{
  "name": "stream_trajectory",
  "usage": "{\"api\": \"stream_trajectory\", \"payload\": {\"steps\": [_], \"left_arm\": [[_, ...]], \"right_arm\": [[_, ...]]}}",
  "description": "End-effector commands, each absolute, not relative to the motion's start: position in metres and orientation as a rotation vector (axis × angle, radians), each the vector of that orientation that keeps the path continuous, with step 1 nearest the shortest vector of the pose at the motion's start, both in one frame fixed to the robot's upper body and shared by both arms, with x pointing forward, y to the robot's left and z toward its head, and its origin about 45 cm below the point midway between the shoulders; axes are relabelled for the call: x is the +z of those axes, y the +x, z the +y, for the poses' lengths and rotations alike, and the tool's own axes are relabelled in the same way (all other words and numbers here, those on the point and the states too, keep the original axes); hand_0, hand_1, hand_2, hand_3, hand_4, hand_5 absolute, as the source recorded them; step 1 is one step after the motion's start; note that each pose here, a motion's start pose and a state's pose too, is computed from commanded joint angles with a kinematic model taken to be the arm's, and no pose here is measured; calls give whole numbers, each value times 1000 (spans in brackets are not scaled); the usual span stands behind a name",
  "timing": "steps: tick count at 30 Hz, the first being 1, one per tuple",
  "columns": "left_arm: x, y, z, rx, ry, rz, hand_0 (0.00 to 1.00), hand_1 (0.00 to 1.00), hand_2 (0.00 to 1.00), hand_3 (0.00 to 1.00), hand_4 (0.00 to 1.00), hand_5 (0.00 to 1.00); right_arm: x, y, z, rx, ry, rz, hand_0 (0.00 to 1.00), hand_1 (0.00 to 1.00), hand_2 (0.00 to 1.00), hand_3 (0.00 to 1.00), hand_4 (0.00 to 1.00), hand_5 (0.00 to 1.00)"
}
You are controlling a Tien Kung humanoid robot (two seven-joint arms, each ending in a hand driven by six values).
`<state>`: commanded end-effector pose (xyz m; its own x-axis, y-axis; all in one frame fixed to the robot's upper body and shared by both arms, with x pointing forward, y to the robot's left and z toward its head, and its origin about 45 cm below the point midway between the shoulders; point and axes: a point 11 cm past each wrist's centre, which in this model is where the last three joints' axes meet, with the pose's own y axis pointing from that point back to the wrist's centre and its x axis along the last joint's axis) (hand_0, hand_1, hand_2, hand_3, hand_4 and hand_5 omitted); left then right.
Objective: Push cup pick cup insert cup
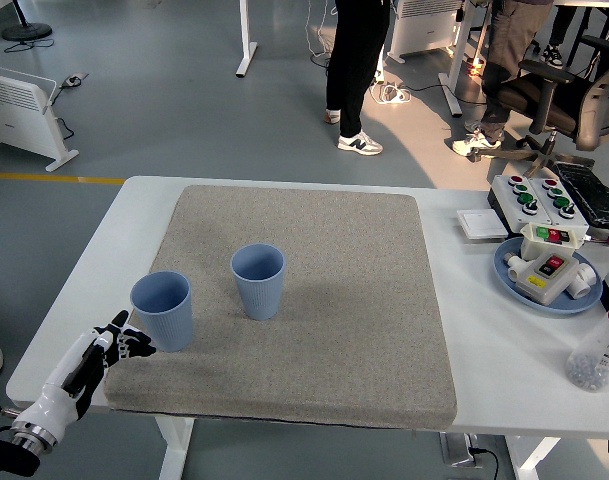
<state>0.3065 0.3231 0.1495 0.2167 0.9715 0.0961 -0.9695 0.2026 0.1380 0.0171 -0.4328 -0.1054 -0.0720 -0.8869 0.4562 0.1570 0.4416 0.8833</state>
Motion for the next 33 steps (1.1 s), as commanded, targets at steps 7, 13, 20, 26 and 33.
{"api": "stream_trajectory", "payload": {"steps": [7,13,20,26,33], "left_arm": [[147,314,319,1347,195,9,568,542,454,392,623,998],[144,321,316,1342,198,12,570,544,454,393,622,998],[144,331,314,1344,199,6,572,544,454,393,620,998],[143,340,313,1349,197,3,568,529,452,392,617,998],[142,346,310,1350,193,8,567,528,450,390,616,998]], "right_arm": [[-106,19,-431,-993,715,-1372,529,504,550,551,112,830],[-106,19,-430,-995,717,-1371,529,504,549,551,111,828],[-106,20,-429,-996,719,-1374,529,504,549,550,110,828],[-107,23,-428,-999,723,-1382,529,504,549,550,109,830],[-107,24,-428,-999,726,-1384,529,504,549,551,108,827]]}}
